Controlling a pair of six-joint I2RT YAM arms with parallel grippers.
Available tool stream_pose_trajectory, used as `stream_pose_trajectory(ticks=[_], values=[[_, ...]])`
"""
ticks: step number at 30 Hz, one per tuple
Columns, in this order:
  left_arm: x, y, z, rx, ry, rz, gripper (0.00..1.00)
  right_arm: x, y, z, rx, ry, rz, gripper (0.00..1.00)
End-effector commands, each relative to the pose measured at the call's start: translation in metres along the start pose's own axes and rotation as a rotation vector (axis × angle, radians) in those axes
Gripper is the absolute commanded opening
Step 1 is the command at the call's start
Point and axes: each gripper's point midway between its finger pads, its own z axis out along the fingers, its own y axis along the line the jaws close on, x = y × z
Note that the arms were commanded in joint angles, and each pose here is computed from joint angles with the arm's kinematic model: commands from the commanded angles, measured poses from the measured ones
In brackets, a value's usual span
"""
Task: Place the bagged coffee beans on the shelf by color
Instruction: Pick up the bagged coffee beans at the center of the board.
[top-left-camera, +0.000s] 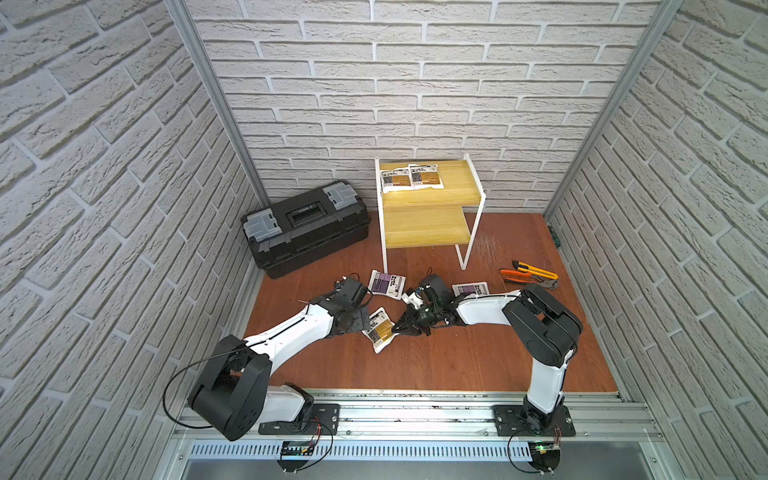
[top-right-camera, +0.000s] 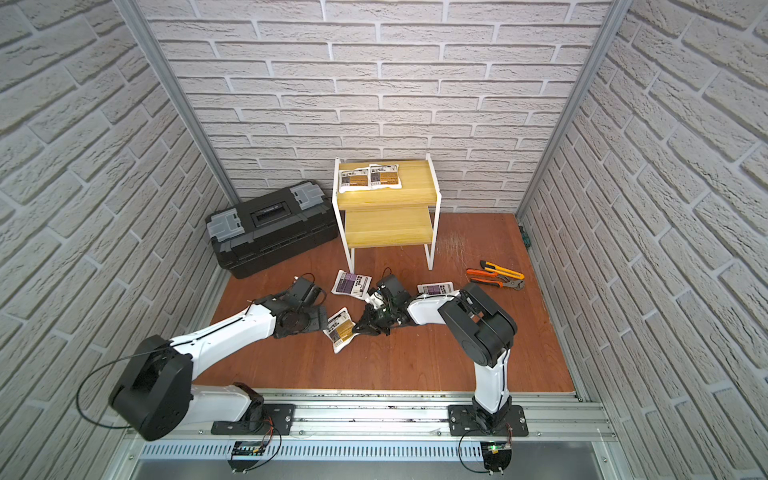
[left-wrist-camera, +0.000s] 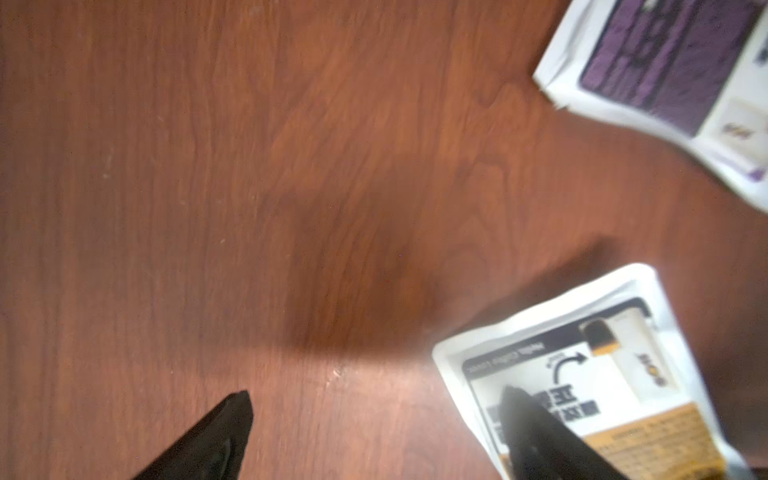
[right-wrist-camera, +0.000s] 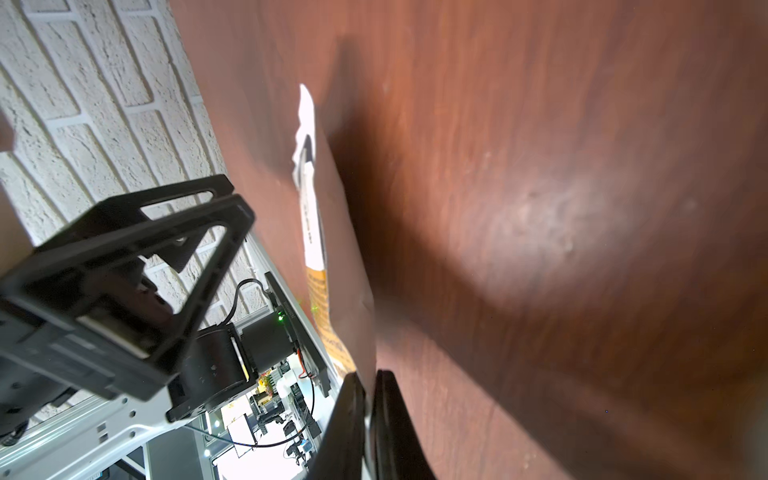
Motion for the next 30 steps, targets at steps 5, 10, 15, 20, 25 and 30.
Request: stream_pose_trajectory(ticks=[5,10,15,20,25,30], values=[[-0.043,-0.012,-0.06,0.08,-0.125,-0.017,0.99,0.02,0.033,-0.031,-0.024,-0.004,-0.092,0.07],[-0.063,-0.02,-0.101,0.148,-0.199,-0.029,0.99,0.03,0.049,-0.053,-0.022,-0.032,-0.132,0.06],[-0.083,-0.029,-0.143,0.239,-0.284,-0.037,0.99,0.039,0.063,-0.077,-0.014,-0.063,-0.168,0.06],[-0.102,-0.044,-0.189,0.35,-0.371,-0.015,0.99,0.043,0.078,-0.105,-0.009,-0.11,-0.198,0.06],[-0.121,-0.064,-0.234,0.475,-0.439,0.026,0.99,0.042,0.097,-0.14,-0.016,-0.176,-0.231,0.06],[-0.135,-0.088,-0.272,0.607,-0.483,0.076,0.99,0.035,0.123,-0.184,-0.048,-0.266,-0.264,0.06]])
